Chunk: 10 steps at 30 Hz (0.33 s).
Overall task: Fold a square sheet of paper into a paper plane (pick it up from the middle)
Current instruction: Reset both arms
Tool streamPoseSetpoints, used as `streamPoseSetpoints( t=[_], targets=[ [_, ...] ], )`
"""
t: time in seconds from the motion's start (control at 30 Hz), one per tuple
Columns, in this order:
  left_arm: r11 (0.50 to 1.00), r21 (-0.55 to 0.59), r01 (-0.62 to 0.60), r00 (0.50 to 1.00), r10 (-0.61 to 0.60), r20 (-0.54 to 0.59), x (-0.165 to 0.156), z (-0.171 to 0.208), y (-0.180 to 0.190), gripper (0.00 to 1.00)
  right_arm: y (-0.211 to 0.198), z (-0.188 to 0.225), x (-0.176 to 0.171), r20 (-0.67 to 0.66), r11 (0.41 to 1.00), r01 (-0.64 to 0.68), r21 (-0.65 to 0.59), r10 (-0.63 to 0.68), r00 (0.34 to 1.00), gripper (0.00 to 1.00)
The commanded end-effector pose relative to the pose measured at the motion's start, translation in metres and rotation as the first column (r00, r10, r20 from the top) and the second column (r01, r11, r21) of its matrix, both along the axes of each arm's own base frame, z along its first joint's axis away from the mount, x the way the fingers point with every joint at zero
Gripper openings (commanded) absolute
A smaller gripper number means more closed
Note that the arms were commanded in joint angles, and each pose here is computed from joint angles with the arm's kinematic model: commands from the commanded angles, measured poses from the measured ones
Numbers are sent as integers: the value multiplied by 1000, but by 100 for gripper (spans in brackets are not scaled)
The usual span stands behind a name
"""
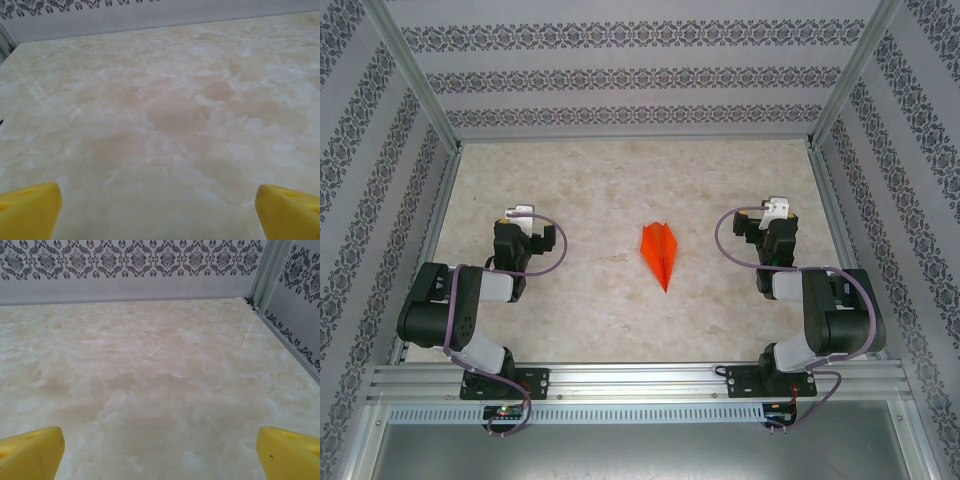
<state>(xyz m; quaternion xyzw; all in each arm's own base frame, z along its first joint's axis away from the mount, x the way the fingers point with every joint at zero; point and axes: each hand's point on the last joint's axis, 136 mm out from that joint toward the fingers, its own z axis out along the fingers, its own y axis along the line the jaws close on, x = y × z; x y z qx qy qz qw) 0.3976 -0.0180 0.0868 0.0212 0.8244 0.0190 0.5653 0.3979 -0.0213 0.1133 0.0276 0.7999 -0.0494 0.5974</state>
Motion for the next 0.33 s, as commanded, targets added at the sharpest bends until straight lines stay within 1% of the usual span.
streamPoseSetpoints(
  t=[0.0, 0.3],
  targets=[
    [999, 3, 41, 998, -41, 51, 8, 16, -7, 100, 0, 13, 3, 50, 1000, 12, 17, -13, 999, 98],
    [999, -7, 39, 998, -39, 48, 9, 16, -5, 100, 0, 12, 3, 49, 1000, 12, 16, -13, 999, 98]
  ],
)
